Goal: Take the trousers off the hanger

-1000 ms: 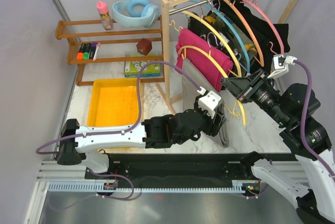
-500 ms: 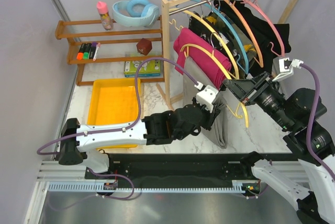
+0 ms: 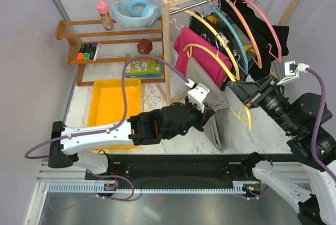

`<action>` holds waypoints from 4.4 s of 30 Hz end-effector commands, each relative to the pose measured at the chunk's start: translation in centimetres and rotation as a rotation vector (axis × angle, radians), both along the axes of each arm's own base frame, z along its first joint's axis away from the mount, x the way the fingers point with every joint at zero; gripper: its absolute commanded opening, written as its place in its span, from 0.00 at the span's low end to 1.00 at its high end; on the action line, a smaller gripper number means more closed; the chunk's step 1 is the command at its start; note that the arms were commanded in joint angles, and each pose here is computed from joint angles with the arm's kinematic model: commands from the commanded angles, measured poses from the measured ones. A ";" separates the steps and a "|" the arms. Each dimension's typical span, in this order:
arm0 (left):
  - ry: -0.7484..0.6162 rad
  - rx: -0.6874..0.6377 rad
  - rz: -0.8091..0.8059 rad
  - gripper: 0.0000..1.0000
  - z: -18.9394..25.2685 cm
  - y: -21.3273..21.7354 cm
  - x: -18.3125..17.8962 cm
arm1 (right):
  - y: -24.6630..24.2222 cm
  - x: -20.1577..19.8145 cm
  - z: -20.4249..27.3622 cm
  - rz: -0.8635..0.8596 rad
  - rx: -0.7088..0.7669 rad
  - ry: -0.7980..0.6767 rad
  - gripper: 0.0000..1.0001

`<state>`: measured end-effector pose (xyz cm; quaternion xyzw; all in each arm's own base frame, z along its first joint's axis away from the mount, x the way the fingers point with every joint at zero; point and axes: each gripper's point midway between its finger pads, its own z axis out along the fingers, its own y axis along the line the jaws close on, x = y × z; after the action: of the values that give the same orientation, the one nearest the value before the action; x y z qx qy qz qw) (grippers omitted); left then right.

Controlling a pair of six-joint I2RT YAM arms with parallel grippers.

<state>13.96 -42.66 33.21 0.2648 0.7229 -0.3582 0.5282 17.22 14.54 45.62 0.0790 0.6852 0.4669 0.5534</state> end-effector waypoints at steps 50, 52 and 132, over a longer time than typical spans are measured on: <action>-0.530 -0.475 0.175 0.02 37.2 23.8 -1.0 | -1.1 -1.9 -12.3 0.013 -0.157 0.127 0.00; -0.551 -0.497 0.186 0.02 38.1 25.0 -1.2 | -1.1 -1.7 -13.4 0.008 -0.170 0.150 0.00; 0.376 0.254 1.257 0.02 -12.5 41.3 12.4 | 2.7 -1.0 -8.5 0.207 -0.194 0.010 0.00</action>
<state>25.95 -2.05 22.04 -0.1466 0.8658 0.0605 0.4746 15.72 16.99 33.30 -0.0286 0.7747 0.4337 0.4592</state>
